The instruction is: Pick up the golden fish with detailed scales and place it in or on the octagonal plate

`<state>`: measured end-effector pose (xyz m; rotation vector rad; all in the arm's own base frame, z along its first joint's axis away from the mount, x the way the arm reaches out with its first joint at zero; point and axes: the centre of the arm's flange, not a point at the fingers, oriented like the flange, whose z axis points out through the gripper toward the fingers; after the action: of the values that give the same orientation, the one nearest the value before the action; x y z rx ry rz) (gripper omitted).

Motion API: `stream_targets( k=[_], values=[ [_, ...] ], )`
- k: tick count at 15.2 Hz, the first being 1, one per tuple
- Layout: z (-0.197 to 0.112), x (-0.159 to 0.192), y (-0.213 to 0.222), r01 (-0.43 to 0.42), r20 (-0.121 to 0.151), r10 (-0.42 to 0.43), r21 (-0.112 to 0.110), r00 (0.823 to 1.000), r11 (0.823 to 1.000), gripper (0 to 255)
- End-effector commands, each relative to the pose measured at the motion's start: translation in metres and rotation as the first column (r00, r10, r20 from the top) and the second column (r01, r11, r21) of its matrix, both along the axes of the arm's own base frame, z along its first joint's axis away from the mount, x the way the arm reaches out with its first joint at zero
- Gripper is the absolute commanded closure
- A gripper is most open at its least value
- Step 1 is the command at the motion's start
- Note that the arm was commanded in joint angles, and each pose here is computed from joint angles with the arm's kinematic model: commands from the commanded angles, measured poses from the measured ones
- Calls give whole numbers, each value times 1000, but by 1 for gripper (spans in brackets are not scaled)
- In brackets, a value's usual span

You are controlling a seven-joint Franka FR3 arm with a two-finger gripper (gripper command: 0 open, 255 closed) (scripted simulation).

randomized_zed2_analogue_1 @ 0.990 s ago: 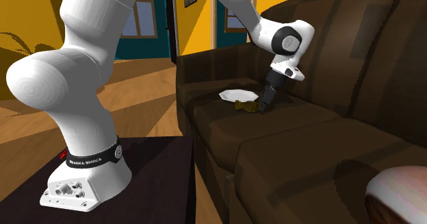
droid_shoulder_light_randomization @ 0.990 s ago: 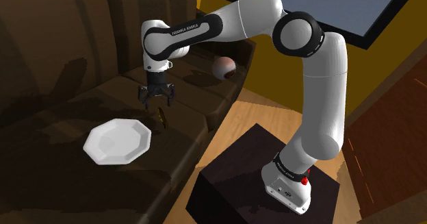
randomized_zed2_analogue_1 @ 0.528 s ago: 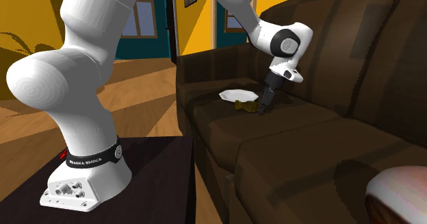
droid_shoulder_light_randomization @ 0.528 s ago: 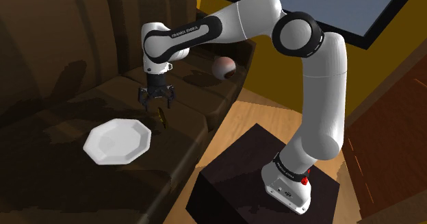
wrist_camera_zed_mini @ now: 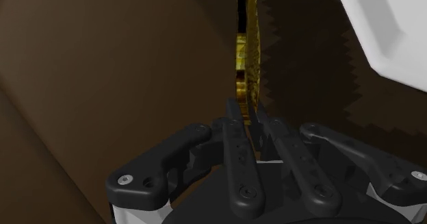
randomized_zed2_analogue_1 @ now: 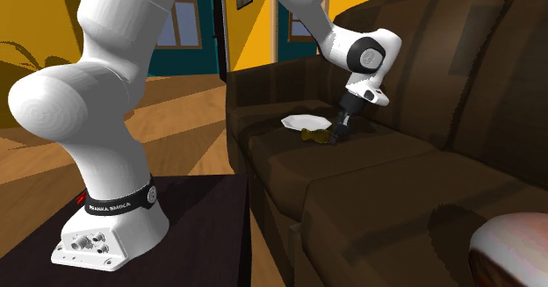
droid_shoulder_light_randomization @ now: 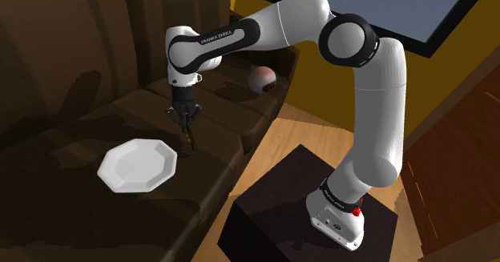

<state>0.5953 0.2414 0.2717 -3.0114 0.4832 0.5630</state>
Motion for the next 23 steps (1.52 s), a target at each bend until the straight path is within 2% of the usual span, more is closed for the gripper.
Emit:
stream_targets(
  k=[1, 3, 20, 23],
  values=[
    [0, 0, 0, 0, -1, 0, 0, 1000, 1000, 255],
    [0, 0, 0, 0, 0, 0, 0, 1000, 1000, 255],
    [85, 0, 0, 0, 0, 0, 0, 1000, 1000, 255],
    [83, -1, 40, 0, 0, 0, 0, 1000, 1000, 255]
  ],
)
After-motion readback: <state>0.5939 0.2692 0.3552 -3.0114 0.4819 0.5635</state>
